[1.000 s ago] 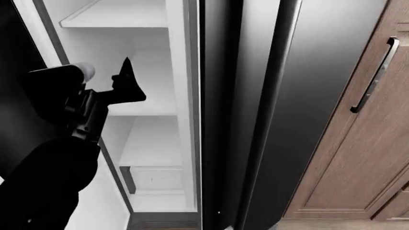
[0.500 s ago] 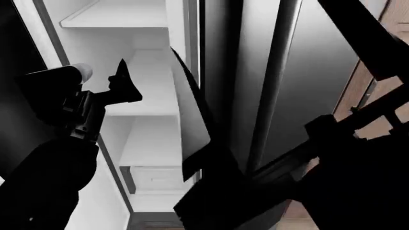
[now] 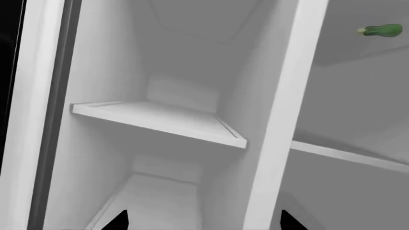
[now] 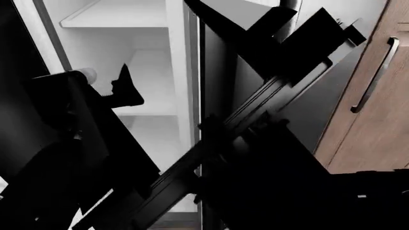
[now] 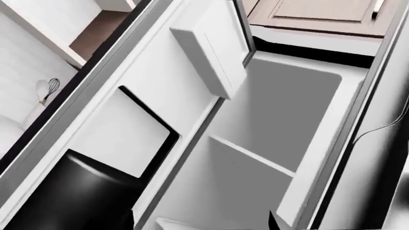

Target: Open the fridge door

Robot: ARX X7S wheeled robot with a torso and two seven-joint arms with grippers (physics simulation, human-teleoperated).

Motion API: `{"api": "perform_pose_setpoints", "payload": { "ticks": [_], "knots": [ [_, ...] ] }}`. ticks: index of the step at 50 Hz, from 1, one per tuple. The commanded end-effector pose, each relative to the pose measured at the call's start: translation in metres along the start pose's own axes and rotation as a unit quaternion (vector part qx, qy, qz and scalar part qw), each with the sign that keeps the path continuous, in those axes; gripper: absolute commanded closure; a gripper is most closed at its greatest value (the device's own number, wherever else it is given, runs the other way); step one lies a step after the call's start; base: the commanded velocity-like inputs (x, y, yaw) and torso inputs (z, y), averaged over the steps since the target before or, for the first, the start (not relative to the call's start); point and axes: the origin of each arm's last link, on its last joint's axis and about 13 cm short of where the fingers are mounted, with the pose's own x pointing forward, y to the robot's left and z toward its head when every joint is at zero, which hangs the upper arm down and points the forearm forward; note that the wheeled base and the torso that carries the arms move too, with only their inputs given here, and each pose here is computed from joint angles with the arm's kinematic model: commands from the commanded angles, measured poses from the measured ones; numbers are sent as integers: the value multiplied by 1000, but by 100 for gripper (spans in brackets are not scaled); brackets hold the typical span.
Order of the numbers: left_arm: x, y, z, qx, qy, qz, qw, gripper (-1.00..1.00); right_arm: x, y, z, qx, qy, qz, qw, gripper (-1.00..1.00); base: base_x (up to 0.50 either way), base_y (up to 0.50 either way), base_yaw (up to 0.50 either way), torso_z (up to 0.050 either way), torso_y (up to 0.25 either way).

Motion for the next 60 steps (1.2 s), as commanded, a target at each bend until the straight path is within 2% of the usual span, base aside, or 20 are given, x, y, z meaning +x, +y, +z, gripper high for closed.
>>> {"api": "perform_pose_setpoints", "payload": {
  "ticks": [1, 12, 21, 32, 45, 60],
  "knots": [
    [0, 1, -3, 2, 4, 3, 1000, -100, 22, 1, -14, 43, 4, 24, 999, -100, 0, 0, 0, 0, 0],
    [0, 3, -6, 2, 8, 8, 1000, -100, 43, -7, -24, 93, -12, 31, 995, -100, 0, 0, 0, 0, 0],
    [0, 1, -5, 4, 5, 5, 1000, -100, 36, -14, -14, 76, -31, 16, 996, -100, 0, 0, 0, 0, 0],
    [-4, 6, -11, 15, 1, 5, 1000, -100, 46, -4, -13, 65, -36, 50, 996, -100, 0, 0, 0, 0, 0],
    [-10, 13, -46, 33, 44, 6, 998, -100, 62, 4, -7, 61, -54, 79, 994, -100, 0, 0, 0, 0, 0],
    [-20, 13, -62, 39, 64, -1, 997, -100, 71, 8, -7, 58, -63, 81, 993, -100, 0, 0, 0, 0, 0]
  ]
}}
